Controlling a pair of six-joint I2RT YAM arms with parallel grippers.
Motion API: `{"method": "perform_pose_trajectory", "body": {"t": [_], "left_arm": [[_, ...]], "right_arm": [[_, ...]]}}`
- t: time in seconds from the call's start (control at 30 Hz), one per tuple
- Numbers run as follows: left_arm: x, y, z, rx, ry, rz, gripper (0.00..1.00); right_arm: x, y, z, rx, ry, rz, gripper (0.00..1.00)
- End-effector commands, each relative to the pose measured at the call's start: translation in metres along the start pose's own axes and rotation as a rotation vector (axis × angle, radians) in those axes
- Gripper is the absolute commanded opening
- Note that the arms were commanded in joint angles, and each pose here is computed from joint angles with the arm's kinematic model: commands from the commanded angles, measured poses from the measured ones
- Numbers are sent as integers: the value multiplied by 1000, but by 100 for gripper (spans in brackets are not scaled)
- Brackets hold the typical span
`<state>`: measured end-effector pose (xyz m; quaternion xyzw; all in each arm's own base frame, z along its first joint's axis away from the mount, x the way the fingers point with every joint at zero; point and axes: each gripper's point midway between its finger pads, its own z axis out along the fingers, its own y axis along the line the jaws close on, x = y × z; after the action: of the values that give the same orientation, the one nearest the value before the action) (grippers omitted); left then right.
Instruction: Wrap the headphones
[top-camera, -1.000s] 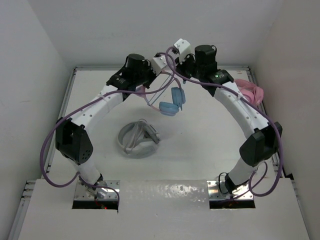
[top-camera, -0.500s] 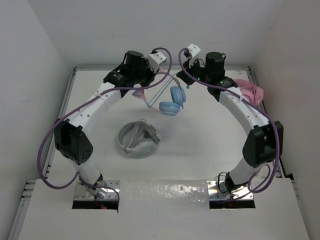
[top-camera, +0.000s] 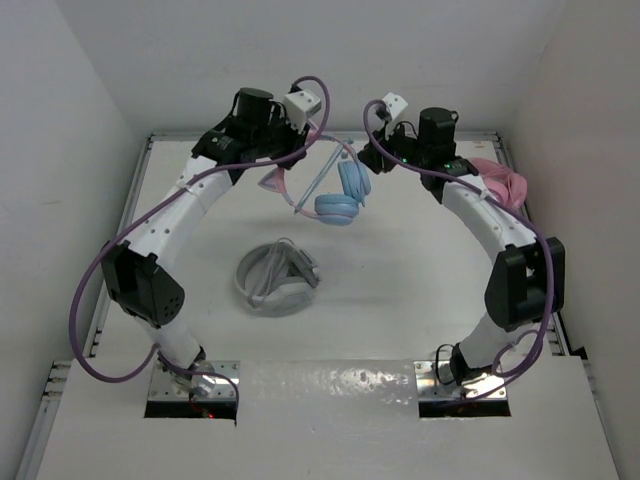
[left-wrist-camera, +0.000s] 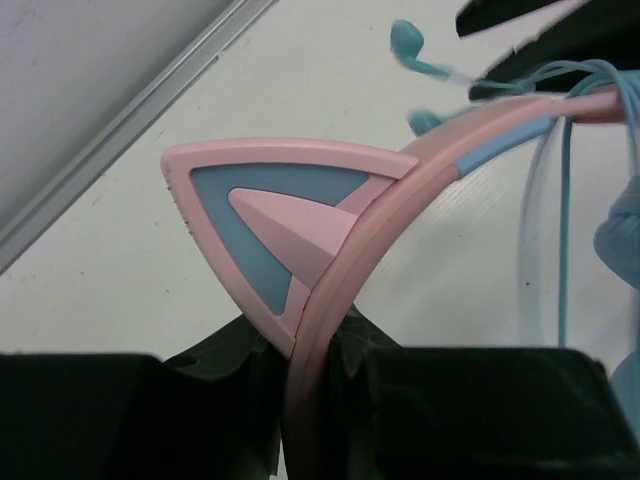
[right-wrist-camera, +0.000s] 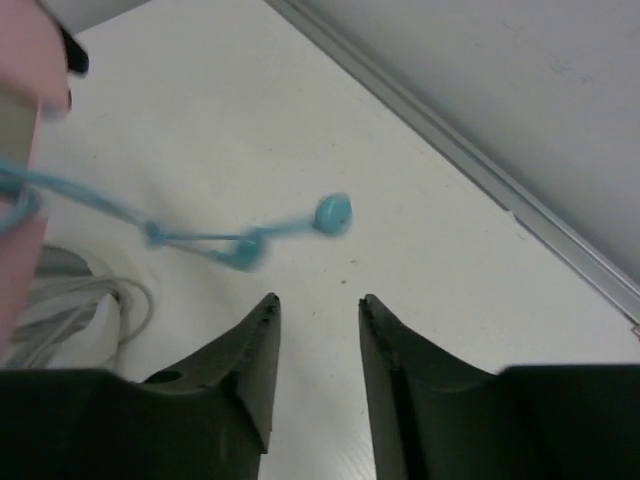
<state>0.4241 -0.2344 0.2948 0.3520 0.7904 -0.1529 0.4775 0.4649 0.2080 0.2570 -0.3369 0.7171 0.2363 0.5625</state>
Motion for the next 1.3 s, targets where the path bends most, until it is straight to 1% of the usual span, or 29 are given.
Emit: {"method": "perform_pose_trajectory", "body": {"t": [0.0,0.03,0.2,0.3,0.33,0.4,0.43,0.47,0.5,0.53,0.57,0.6,0.63,0.67,0.7,0.73,0.77,0.8,0.9,1.03,1.27], "left_arm": [[-42,5,-23,9,-124,-73,0],[-43,7,-24,-1,-127,-80,0],[-42,31,-26,-100,-128,-126,0],[-35,57,-33,-161,-128,-177,0],[-32,72,-37,-198,-137,-191,0],[-20,91,-41,-256,-128,-224,0],[-16,106,-46,-298,-137,-233,0],[-1,115,-46,-341,-108,-243,0],[-3,123,-54,-377,-131,-235,0],[5,133,-60,-411,-129,-241,0],[24,139,-60,-439,-97,-246,0],[21,145,-70,-469,-125,-237,0],[41,153,-73,-500,-95,-254,0],[54,165,-84,-546,-92,-269,0],[48,165,-88,-550,-112,-263,0],[67,178,-95,-583,-93,-293,0],[72,182,-101,-587,-99,-301,0],[86,198,-112,-628,-92,-327,0],[107,218,-125,-667,-83,-359,0],[131,228,-127,-676,-35,-323,0],[176,252,-141,-748,34,-333,0]], "right_arm": [[13,24,1,-138,-17,-36,38],[16,33,1,-185,-23,-38,44],[45,46,-6,-218,15,-11,52],[57,53,-12,-221,30,-9,57],[60,55,-14,-225,34,-6,58],[69,60,-18,-231,46,4,61],[71,61,-19,-232,48,6,62],[73,63,-21,-231,50,9,63],[77,66,-23,-230,51,18,63],[79,67,-24,-230,50,22,64],[81,67,-25,-227,52,26,64],[86,70,-27,-228,57,31,64],[88,71,-29,-226,61,34,65],[92,72,-31,-224,70,39,65],[93,72,-31,-220,75,40,65],[95,73,-32,-220,80,42,65],[99,74,-33,-220,88,47,65],[99,75,-35,-220,86,45,65],[104,78,-37,-223,88,47,65],[113,79,-41,-217,110,49,65],[124,79,-47,-191,148,46,66]]}}
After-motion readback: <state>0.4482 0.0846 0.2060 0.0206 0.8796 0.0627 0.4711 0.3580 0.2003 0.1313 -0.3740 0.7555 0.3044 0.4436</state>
